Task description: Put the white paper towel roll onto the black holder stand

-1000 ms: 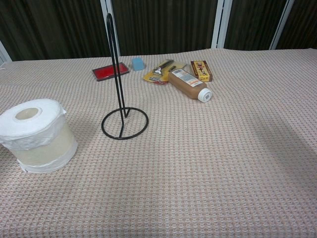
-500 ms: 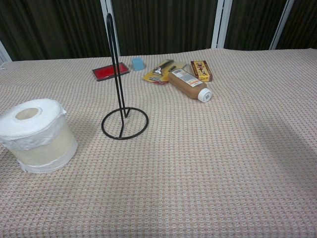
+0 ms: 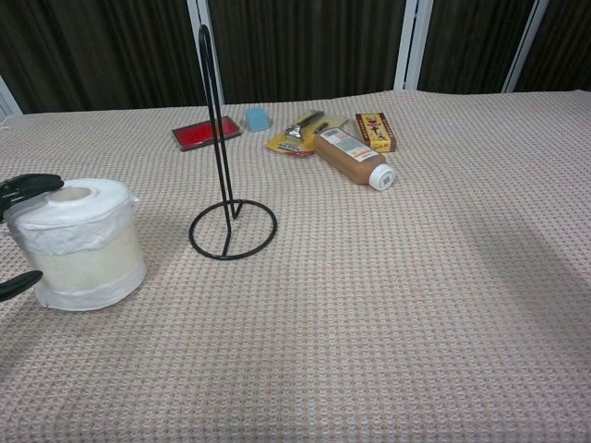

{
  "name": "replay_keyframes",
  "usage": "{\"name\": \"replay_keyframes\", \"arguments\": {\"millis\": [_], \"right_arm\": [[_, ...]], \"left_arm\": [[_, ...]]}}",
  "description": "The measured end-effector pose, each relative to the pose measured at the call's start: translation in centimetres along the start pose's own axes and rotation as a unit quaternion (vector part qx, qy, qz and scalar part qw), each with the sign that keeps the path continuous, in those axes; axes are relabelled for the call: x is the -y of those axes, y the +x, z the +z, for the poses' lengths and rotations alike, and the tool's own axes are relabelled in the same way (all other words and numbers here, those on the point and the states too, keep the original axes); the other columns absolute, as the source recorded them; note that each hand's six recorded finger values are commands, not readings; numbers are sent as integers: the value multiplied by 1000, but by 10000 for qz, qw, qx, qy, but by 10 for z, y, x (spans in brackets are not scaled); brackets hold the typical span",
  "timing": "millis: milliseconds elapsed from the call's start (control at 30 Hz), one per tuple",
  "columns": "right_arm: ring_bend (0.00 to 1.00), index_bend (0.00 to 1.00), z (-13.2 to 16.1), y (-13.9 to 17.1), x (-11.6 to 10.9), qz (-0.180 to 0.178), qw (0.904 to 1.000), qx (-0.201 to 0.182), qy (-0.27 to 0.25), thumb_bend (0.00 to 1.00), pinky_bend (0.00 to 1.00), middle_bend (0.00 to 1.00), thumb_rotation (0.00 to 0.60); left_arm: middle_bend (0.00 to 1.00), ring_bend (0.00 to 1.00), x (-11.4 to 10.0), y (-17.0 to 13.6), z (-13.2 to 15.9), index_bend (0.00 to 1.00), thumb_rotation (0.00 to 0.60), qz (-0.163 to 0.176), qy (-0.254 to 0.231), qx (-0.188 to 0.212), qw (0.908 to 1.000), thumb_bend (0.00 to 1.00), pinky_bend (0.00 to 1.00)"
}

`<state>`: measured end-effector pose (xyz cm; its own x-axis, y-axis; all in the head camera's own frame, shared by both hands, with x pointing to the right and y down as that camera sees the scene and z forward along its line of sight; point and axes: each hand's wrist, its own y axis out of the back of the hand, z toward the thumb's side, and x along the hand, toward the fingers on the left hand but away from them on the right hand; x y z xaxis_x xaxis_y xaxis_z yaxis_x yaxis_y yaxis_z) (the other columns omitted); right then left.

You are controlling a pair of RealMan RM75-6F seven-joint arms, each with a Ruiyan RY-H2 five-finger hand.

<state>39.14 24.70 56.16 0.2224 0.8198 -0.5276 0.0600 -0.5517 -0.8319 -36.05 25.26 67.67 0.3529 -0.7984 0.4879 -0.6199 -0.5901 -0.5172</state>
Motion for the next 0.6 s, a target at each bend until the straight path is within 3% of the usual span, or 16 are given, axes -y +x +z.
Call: {"name": "replay_keyframes", "arguments": {"millis": [233,300,400,467,600], "right_arm": [[0,0,0,0,-1,-15,10000,7,-8,92,0,0,600],[0,0,-1,1,-1,-13,10000,9,-5,91,0,0,600],[0,0,-1,1,-1,-21,10000,5,-6,92,0,0,600],[0,0,-1,1,-2,-13,10000,8,-10,92,0,0,600],[0,0,-1,1,-2,-12,10000,6,-23,92,0,0,600]], "left_arm": [[0,0,7,13,-7,0,600,331,-2,-133,9994,317,5],[0,0,11,16,-10,0,600,340,-34,-207,9992,315,54],[0,15,15,22,-13,0,600,408,-37,-302,9987,335,275],[31,97,16,26,-13,15,600,565,-81,-316,9979,358,452],[379,423,12,32,-11,294,600,1004,-200,-328,9942,462,735]]}}
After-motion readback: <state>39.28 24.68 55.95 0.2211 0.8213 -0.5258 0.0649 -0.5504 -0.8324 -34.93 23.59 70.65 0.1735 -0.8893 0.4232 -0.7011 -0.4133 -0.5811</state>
